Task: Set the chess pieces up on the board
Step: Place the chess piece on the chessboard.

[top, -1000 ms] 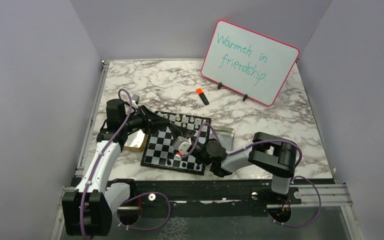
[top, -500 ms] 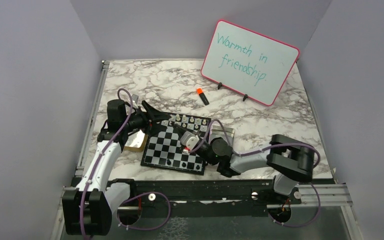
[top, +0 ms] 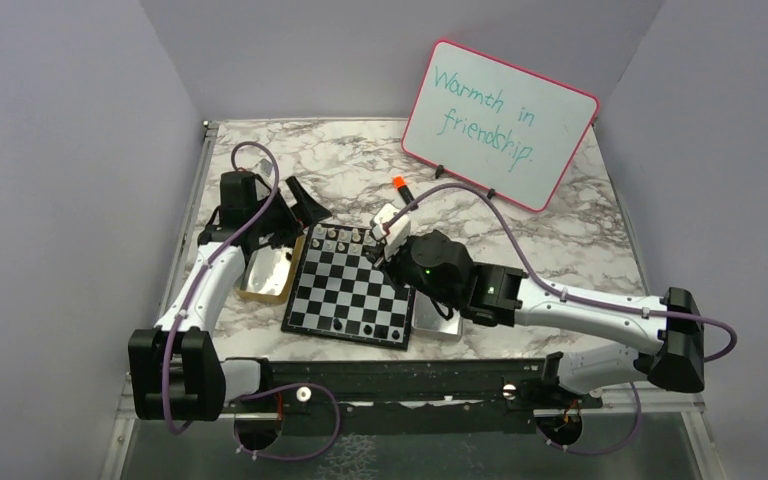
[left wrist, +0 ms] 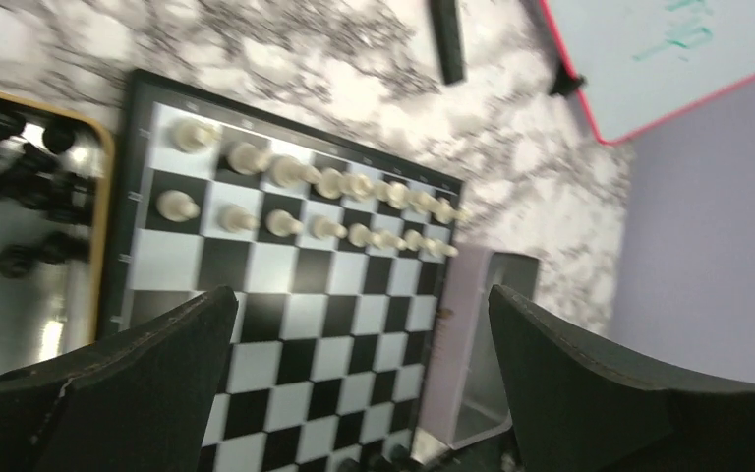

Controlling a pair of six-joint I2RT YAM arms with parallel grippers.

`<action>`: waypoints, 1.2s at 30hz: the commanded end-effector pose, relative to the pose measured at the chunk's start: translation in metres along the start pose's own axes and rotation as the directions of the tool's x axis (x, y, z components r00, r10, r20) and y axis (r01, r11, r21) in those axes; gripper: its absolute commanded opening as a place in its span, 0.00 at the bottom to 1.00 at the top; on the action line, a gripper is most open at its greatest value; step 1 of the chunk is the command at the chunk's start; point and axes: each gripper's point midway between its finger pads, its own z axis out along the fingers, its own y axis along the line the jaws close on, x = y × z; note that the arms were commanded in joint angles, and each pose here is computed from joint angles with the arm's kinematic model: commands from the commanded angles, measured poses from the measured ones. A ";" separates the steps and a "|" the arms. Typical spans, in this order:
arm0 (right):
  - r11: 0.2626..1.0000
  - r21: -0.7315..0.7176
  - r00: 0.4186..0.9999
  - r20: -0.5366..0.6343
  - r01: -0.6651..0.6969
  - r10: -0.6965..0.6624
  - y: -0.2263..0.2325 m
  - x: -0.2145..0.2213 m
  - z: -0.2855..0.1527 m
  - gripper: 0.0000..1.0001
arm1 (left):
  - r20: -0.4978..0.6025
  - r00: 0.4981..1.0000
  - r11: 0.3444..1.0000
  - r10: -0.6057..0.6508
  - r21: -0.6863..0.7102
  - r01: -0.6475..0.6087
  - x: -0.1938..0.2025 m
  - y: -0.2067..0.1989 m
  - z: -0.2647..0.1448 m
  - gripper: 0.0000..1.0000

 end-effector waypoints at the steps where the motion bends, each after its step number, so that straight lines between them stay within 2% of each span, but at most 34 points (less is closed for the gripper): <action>1: 0.996 0.012 0.914 -0.397 -0.088 0.086 0.002 0.063 -0.034 0.01 | 0.107 0.970 0.941 0.216 -0.287 -0.178 -0.034 0.049 -0.005 0.99; 6: 0.985 -0.017 0.813 -0.567 -0.174 0.134 0.009 0.074 -0.043 0.01 | 0.159 0.914 0.843 0.374 -0.468 -0.264 -0.053 0.078 -0.027 0.99; 10: 0.971 -0.029 0.714 -0.683 -0.239 0.155 0.006 0.088 -0.045 0.01 | 0.245 0.889 0.806 0.388 -0.558 -0.198 -0.058 0.094 -0.045 0.99; 14: 0.963 -0.039 0.621 -0.771 -0.267 0.141 0.006 0.106 -0.046 0.01 | 0.267 0.879 0.777 0.395 -0.608 -0.164 -0.062 0.099 -0.057 0.99; 18: 0.958 -0.055 0.543 -0.832 -0.283 0.112 0.009 0.123 -0.043 0.02 | 0.302 0.867 0.751 0.396 -0.650 -0.116 -0.069 0.102 -0.069 0.99; 23: 0.938 -0.099 0.470 -0.880 -0.332 0.073 0.023 0.143 -0.041 0.04 | 0.296 0.867 0.736 0.402 -0.667 -0.113 -0.067 0.105 -0.073 0.99; 36: 0.932 -0.101 0.321 -0.947 -0.348 0.017 0.032 0.184 -0.034 0.07 | 0.329 0.854 0.680 0.403 -0.732 -0.039 -0.072 0.116 -0.091 0.99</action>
